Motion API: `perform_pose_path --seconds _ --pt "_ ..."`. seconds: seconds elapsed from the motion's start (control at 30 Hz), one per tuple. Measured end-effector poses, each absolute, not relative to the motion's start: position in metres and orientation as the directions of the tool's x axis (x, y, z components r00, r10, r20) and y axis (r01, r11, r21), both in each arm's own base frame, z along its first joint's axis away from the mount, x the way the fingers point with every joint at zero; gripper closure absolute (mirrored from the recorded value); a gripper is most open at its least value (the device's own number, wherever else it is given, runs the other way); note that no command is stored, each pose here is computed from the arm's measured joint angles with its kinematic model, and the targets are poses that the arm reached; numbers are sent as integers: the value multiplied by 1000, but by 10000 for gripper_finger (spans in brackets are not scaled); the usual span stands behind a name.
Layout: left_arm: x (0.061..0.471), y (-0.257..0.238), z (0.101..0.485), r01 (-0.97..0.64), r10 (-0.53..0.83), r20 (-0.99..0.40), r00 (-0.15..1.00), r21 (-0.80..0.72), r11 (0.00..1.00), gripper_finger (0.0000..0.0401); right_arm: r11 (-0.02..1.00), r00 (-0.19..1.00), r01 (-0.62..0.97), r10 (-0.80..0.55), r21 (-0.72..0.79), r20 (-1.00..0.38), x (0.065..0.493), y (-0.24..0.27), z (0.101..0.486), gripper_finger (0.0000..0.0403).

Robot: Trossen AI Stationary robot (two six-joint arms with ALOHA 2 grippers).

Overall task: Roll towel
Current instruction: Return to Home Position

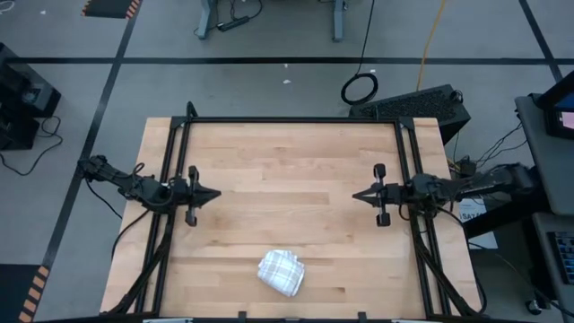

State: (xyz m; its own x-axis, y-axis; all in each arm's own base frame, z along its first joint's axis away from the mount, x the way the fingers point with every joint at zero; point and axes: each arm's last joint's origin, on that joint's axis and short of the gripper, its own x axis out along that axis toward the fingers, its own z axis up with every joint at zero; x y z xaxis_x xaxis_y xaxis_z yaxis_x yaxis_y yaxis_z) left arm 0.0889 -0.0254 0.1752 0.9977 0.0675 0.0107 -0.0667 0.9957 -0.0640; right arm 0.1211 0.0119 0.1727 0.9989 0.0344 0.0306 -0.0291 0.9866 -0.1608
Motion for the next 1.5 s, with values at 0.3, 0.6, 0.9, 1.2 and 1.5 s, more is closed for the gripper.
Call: perform_pose_path --seconds 0.3,0.6,0.9,1.2,1.5 --pt "88 -23 175 -132 132 -8 991 -11 991 390 991 997 -24 34 -129 75 106 10 176 403" --pt "88 -23 176 -137 137 -4 991 24 990 390 991 996 -21 33 -132 88 96 9 175 403" --pt "89 -23 174 -137 137 4 991 -11 990 390 990 998 -32 39 -139 48 96 9 172 403" --pt "89 -23 174 -124 125 2 992 -21 992 390 991 998 -33 40 -129 52 96 9 172 403" --pt "89 -24 174 -99 99 0 995 -41 994 390 991 998 -33 40 -130 50 96 9 172 403"
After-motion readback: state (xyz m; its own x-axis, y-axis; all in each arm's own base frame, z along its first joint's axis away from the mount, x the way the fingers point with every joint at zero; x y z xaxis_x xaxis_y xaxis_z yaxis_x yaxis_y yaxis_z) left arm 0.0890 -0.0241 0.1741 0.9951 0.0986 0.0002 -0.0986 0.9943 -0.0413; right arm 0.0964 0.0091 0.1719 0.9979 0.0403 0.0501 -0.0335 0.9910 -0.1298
